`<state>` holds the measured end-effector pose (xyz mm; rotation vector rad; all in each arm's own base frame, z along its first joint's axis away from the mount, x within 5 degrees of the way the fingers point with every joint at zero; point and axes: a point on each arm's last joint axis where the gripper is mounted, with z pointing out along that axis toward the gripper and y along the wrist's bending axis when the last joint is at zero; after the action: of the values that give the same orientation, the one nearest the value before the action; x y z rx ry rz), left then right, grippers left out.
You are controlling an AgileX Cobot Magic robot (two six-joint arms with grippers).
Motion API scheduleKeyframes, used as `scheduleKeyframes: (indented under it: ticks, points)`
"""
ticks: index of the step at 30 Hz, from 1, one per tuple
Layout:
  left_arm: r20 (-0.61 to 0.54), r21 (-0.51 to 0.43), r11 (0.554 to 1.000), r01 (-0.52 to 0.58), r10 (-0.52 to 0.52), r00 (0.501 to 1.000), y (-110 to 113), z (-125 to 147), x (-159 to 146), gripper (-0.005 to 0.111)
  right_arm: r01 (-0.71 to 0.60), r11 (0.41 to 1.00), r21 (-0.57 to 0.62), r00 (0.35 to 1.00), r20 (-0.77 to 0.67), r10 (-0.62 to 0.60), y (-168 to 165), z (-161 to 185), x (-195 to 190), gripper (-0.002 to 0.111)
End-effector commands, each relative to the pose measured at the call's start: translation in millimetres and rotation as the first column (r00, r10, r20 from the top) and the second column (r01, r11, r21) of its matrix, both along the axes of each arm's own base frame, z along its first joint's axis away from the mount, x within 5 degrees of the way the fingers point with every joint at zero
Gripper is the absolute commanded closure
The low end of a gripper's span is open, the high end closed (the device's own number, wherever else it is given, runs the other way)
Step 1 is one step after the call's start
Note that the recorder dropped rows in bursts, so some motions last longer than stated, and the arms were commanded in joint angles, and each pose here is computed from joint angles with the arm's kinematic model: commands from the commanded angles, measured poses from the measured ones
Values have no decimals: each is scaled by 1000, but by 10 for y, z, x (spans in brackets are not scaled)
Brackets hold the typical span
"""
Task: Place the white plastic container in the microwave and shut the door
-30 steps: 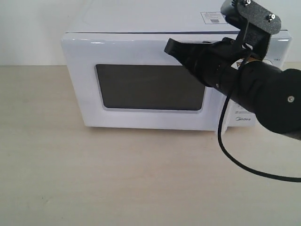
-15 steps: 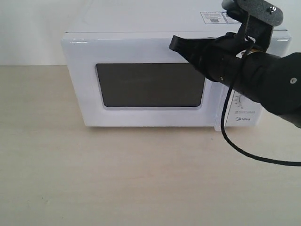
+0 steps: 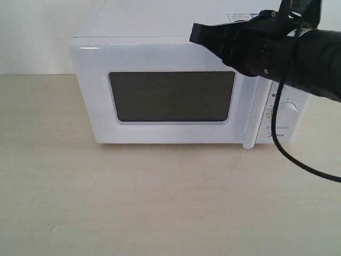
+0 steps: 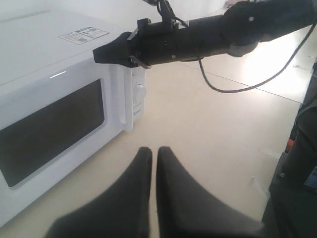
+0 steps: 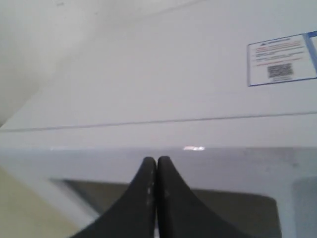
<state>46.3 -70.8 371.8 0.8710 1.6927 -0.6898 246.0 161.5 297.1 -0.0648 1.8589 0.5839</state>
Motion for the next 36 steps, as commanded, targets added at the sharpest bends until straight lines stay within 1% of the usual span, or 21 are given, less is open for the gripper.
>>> scheduleKeyframes:
  ticks: [1, 3, 6, 10, 12, 15, 22, 36]
  points:
    - [-13, -16, 1000, 6, -7, 1000, -4, -2, -13, 102, -219, 974, -58, 972, -99, 213, 11, 101, -308, 108]
    - [-13, -16, 1000, 6, -7, 1000, -4, -2, -13, 102, -285, 957, -43, 950, -143, 277, -17, 139, -455, 108]
    - [-13, -16, 1000, 6, -7, 1000, -4, -2, -13, 102, -349, 937, -26, 926, -161, 341, -103, 209, -678, 108]
    - [-13, -16, 1000, 6, -7, 1000, -4, -2, -13, 102, -361, 933, -12, 925, -132, 356, -255, 226, -904, 108]
    - [-13, -16, 1000, 6, -7, 1000, -4, -2, -13, 102, -365, 931, 14, 923, -127, 364, -325, 238, -1018, 108]
    - [-13, -16, 1000, 6, -7, 1000, -4, -2, -13, 102, -395, 919, 23, 912, -108, 395, -388, 300, -1149, 108]
    - [-13, -16, 1000, 6, -7, 1000, -4, -2, -13, 102, -390, 920, 37, 919, -36, 392, -471, 419, -1251, 108]
    - [-13, -16, 1000, 6, -7, 1000, -4, -2, -13, 102, -390, 920, 37, 919, -36, 392, -471, 419, -1251, 108]
